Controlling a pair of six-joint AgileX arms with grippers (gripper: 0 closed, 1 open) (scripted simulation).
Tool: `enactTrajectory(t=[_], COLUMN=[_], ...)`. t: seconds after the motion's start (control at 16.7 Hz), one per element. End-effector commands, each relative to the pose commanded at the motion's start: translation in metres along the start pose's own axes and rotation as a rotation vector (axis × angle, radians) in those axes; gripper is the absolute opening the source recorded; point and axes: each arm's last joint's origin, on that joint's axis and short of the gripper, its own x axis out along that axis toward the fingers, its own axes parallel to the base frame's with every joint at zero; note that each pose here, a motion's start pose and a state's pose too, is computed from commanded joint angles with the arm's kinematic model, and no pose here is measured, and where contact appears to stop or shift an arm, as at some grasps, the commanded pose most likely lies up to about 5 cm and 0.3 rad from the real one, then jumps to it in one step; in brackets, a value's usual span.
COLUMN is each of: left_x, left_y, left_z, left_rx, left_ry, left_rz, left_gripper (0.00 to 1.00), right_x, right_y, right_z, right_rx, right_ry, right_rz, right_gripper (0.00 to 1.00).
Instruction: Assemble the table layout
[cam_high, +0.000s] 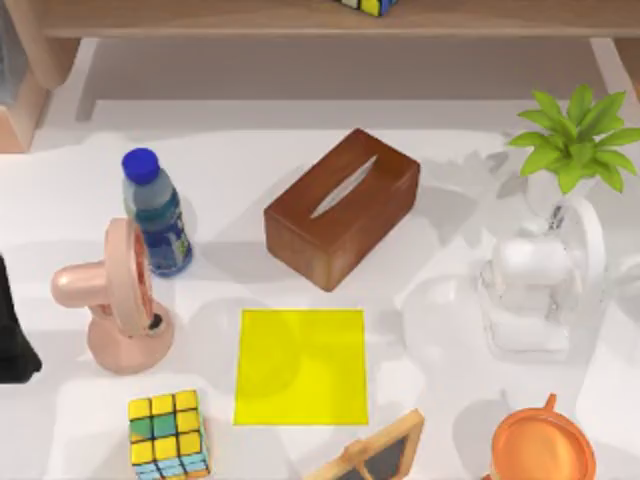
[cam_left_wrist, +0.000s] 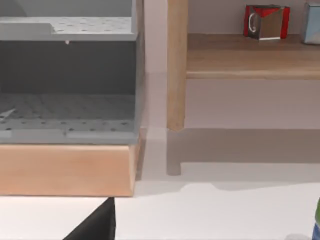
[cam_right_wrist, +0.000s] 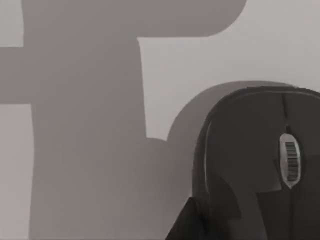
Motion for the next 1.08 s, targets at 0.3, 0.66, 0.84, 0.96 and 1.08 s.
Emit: enactTrajectory(t=[0.3,0.66,0.84,0.96,1.08], left_x=[0.000,0.000,0.000,0.000,0.000], left_y=[0.000,0.000,0.000,0.000,0.000], left_z=[0.000,0.000,0.000,0.000,0.000], left_rx=[0.000,0.000,0.000,0.000,0.000], left_ry=[0.000,0.000,0.000,0.000,0.000], left_rz=[0.000,0.000,0.000,0.000,0.000], left_gripper=[1.00,1.00,1.00,1.00,1.00], right_x=[-0.013,-0.093,-0.140,-0.164,-0.182], right_y=[-0.004,0.007,0.041,0.071,0.105], right_z=[-0.001,-0.021,-0.037,-0.050,-0.066], right_rx=[0.015,0.089,0.108,0.113,0.109], right_ry=[-0.012,-0.088,-0.153,-0.183,-0.202], right_rz=[-0.006,-0.036,-0.035,-0.026,-0.009], right_gripper=[0.00,0.00,0.00,0.00,0.00])
